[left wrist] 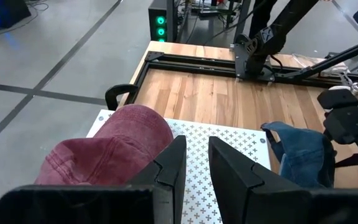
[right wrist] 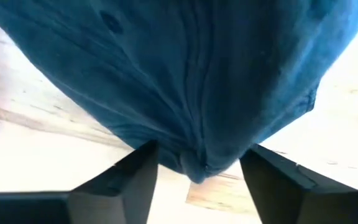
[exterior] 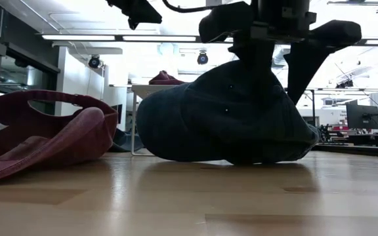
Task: Pick & Place hat
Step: Put the bottom blue cap on the shelf
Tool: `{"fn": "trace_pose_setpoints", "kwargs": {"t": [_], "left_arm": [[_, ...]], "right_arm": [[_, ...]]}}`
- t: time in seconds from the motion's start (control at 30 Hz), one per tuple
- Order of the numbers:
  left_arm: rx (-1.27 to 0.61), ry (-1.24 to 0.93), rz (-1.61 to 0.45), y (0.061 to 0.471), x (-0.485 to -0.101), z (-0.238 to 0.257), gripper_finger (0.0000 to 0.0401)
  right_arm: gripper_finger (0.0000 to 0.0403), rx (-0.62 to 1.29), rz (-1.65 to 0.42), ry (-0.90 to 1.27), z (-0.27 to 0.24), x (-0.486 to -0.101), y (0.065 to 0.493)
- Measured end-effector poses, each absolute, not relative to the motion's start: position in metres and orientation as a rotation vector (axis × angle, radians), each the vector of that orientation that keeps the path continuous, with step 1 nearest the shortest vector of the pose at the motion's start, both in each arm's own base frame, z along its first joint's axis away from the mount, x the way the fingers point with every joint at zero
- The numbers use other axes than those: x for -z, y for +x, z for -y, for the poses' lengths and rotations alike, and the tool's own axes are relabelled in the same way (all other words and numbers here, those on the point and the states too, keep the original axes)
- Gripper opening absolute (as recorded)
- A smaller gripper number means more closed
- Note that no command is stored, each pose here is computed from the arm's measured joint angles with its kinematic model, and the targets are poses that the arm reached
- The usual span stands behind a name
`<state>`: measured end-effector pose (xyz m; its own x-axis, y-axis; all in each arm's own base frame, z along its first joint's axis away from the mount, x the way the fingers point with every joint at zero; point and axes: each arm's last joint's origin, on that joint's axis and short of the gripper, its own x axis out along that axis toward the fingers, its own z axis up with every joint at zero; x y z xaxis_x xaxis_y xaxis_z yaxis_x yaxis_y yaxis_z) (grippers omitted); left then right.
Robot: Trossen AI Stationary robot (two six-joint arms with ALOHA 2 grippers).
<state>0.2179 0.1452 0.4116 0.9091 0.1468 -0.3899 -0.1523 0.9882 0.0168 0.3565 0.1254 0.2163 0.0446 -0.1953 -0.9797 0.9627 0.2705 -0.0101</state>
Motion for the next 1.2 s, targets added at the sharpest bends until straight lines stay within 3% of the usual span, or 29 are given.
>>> {"fn": "trace_pose_setpoints", "kwargs": {"t": [0.3, 0.73, 0.97, 1.2], "left_arm": [[-0.155, -0.014, -0.401, 0.2179, -0.4116, -0.1452, 0.0069], [-0.154, -0.015, -0.402, 0.218, -0.4114, -0.1452, 0.0069], [-0.155, -0.016, -0.402, 0.2179, -0.4114, -0.1453, 0.0069], [-0.155, -0.018, -0.402, 0.218, -0.4114, -0.1453, 0.0069]], "right_arm": [[0.0149, 1.079, -1.196, 0.864, -0.1263, -0.2163, 0.3548], [0.0099, 1.075, -1.173, 0.822, -0.1244, -0.2165, 0.3554], [0.0025, 1.035, -1.194, 0.792, -0.1248, -0.2164, 0.3562], [0.0023, 0.959, -1.212, 0.803, -0.1273, -0.2217, 0.358]]}}
